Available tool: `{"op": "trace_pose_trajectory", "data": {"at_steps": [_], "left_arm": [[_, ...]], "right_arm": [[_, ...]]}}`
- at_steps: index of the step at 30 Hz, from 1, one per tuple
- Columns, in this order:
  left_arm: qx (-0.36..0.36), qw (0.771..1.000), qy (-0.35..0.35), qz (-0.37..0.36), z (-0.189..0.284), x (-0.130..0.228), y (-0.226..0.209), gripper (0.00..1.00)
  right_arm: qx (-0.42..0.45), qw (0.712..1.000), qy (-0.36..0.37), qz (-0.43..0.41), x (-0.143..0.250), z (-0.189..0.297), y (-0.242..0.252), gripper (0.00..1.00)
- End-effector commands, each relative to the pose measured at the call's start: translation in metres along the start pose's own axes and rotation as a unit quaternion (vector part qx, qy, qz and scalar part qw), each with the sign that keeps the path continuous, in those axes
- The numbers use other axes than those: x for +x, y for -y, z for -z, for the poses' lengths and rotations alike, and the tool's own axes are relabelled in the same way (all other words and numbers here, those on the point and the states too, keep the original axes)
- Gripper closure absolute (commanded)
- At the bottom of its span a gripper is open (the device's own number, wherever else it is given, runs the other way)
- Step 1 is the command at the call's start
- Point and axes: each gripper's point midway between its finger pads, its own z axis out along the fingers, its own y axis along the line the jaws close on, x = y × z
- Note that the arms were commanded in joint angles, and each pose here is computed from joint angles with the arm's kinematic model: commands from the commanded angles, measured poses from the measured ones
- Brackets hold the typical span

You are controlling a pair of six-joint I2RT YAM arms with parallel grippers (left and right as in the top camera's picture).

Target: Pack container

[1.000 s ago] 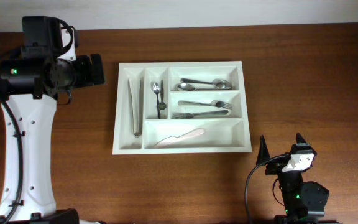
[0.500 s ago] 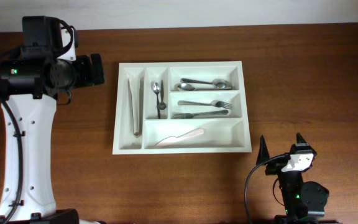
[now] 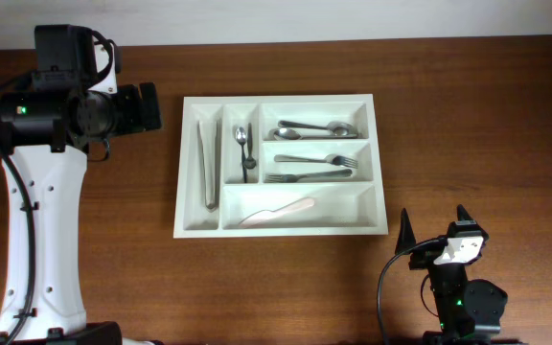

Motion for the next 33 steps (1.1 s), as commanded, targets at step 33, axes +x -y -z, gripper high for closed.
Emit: {"op": "trace_pose_trajectory", "data": {"at_steps": [33], "left_arm": [[0.01,0.889,0.459,0.01,0.299,0.091,-0.022,0.01]], "right_arm": [[0.003,1.0,0.0,0.001,0.002,0.0,0.0,0.01]]}}
